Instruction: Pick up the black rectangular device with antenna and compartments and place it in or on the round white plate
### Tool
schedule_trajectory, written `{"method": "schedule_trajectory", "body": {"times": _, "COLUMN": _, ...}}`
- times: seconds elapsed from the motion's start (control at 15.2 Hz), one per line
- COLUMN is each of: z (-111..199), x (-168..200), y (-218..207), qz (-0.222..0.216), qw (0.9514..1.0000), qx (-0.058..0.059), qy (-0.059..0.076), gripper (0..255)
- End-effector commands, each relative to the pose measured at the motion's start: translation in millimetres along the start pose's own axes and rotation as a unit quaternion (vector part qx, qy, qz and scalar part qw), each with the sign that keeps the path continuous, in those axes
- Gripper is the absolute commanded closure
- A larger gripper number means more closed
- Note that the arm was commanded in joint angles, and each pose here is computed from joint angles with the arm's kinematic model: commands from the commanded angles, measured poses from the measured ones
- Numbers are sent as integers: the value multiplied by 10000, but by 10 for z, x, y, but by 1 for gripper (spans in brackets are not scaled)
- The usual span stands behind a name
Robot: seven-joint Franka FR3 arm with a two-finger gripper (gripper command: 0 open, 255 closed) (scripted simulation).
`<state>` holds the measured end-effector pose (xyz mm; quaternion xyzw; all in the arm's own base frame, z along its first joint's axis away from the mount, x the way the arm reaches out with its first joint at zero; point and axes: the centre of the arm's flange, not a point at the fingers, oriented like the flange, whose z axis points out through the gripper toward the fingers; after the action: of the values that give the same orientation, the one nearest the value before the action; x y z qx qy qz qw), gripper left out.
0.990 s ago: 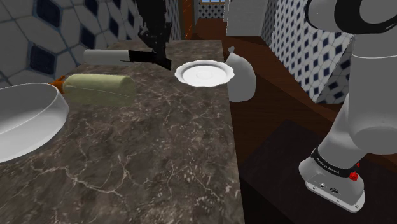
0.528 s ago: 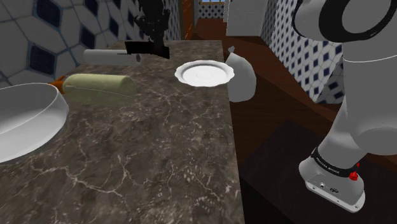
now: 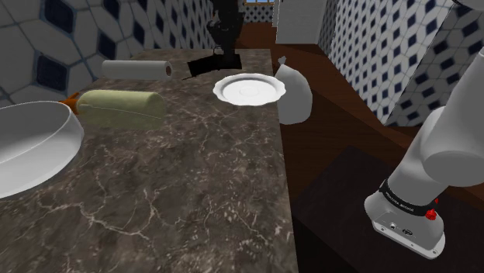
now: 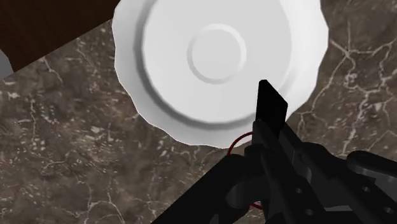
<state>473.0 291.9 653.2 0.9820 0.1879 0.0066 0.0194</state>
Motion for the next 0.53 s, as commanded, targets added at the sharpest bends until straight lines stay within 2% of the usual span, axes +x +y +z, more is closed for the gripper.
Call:
{"method": "schedule_trajectory", "body": {"times": 0.0, "z": 21, "x": -238, "y": 123, "qz": 4, "qw": 10000, "qx": 5, "qy": 0, "gripper": 255}}
{"method": "schedule_trajectory", "body": {"times": 0.13, "z": 53, "x": -552, "y": 255, "qz": 4, "qw": 10000, "qx": 5, "qy": 0, "gripper": 255}}
{"method": "schedule_trajectory", "body": {"times": 0.46, "z": 317, "x": -553, "y": 244, "qz": 4, "qw": 10000, "qx": 5, "qy": 0, "gripper": 255}}
